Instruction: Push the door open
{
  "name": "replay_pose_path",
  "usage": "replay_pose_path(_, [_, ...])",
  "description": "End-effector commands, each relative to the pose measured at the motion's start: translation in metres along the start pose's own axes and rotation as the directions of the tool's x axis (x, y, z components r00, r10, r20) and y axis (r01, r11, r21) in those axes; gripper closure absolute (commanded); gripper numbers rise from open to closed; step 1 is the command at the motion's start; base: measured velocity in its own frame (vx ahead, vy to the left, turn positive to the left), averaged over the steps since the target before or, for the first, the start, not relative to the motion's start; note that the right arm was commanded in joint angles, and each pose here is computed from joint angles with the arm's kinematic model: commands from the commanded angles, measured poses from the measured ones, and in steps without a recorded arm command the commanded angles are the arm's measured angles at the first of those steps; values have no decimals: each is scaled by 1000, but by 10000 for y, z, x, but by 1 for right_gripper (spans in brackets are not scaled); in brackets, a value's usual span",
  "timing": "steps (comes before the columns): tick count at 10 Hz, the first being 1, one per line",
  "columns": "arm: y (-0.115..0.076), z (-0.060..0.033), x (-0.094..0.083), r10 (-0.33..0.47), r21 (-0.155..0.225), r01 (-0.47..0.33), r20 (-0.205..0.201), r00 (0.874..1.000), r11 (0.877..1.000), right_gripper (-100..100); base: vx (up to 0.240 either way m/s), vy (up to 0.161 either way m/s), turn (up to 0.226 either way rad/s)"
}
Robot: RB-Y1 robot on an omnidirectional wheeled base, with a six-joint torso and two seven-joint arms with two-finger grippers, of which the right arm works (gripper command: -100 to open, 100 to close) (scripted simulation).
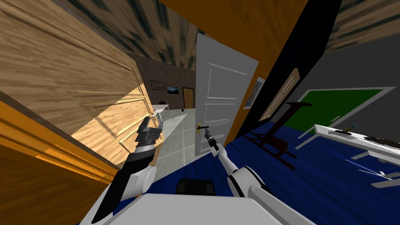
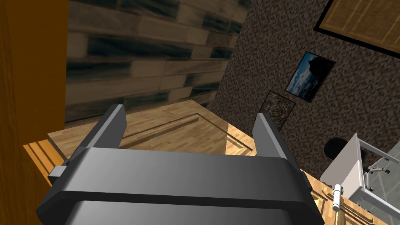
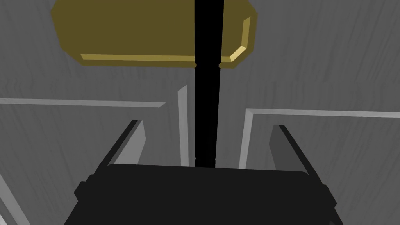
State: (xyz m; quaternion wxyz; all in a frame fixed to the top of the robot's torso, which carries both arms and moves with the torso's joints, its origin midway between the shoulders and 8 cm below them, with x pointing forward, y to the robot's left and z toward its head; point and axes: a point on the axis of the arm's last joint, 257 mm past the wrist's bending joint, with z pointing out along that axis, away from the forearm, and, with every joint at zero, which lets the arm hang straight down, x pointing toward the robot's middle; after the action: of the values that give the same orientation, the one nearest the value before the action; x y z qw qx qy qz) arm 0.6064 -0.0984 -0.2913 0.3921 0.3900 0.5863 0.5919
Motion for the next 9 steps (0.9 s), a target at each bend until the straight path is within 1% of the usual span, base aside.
replay_pose_path(1, [-6,-2,-13,1,1,-1,5,1000,1000,-100,174,84,33])
replay_pose_path(4, [-11,-5,-26,2,1,-2,11,1000,1000,-100,199,59,23])
replay_pose_path(5, [-10,-3,-24,2,1,-2,10,1000,1000,-100,76,23,1])
replay_pose_path(6, [-10,-3,-24,2,1,-2,10,1000,1000,100,-8,-3,-1])
replay_pose_path(9, [-10,-3,-24,2,1,-2,10,1000,1000,100,-21,-8,1])
